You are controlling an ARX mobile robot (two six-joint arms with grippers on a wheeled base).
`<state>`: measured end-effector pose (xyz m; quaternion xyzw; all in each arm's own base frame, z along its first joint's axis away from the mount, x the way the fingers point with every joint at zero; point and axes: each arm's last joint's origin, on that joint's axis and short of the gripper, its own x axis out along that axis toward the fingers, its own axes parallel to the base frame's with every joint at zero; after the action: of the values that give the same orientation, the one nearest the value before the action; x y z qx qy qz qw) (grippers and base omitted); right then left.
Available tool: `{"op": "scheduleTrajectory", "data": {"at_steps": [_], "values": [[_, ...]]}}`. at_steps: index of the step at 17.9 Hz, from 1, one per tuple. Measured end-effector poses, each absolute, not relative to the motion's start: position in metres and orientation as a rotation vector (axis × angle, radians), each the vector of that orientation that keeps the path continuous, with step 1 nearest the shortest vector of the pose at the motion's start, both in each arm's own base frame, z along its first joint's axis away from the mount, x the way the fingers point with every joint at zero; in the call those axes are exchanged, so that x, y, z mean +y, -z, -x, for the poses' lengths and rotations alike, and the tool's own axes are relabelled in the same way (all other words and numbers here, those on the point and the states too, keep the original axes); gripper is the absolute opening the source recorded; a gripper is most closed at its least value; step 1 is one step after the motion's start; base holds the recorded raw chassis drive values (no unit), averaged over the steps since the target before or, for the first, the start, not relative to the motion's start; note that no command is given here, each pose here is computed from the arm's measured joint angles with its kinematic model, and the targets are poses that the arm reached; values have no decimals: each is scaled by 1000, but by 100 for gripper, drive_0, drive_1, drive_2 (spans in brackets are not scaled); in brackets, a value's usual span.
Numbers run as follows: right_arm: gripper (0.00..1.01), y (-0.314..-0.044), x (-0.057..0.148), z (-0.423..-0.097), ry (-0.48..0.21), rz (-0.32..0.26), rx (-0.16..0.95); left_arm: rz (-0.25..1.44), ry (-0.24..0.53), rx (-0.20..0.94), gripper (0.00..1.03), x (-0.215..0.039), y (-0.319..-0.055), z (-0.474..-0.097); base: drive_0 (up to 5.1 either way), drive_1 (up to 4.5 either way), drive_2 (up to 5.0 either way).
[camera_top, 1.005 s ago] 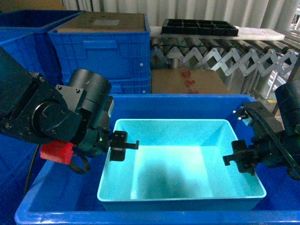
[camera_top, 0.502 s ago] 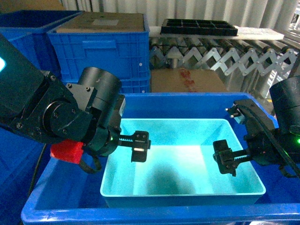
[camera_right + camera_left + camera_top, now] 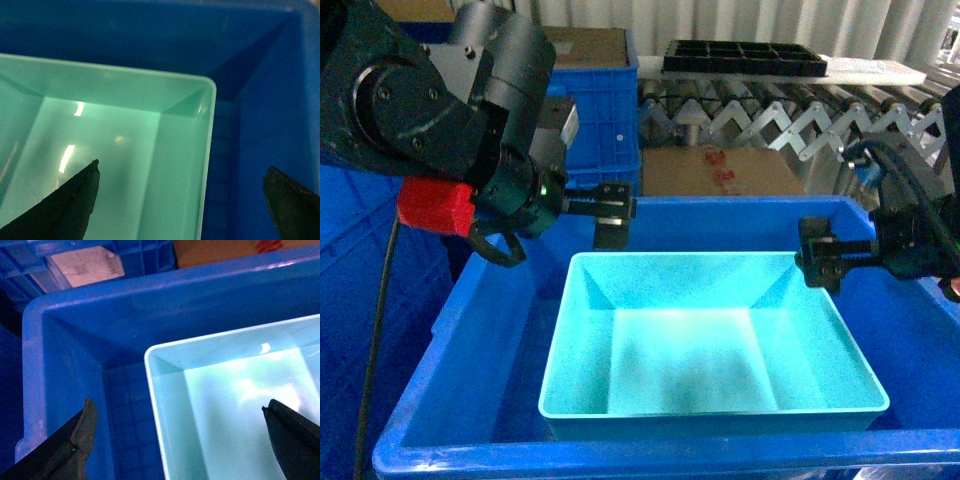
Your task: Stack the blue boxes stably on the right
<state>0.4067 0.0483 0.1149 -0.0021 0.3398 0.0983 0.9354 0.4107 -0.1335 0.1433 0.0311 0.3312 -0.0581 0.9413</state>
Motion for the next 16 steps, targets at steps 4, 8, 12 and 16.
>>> {"op": "scheduleTrajectory", "data": {"at_steps": [4, 8, 12, 16], "values": [[98, -183, 46, -403, -195, -13, 490, -12, 146, 523, 98, -125, -204, -401, 0, 0, 0], [98, -264, 34, -382, -178, -11, 278, 35, 161, 332, 98, -98, -284, -376, 0, 0, 0], [98, -312, 20, -351, -142, 7, 145, 22, 149, 296, 98, -87, -311, -340, 0, 0, 0], [98, -337, -7, -294, -63, 51, 111, 24, 100, 301, 98, -72, -323, -288, 0, 0, 0]]}}
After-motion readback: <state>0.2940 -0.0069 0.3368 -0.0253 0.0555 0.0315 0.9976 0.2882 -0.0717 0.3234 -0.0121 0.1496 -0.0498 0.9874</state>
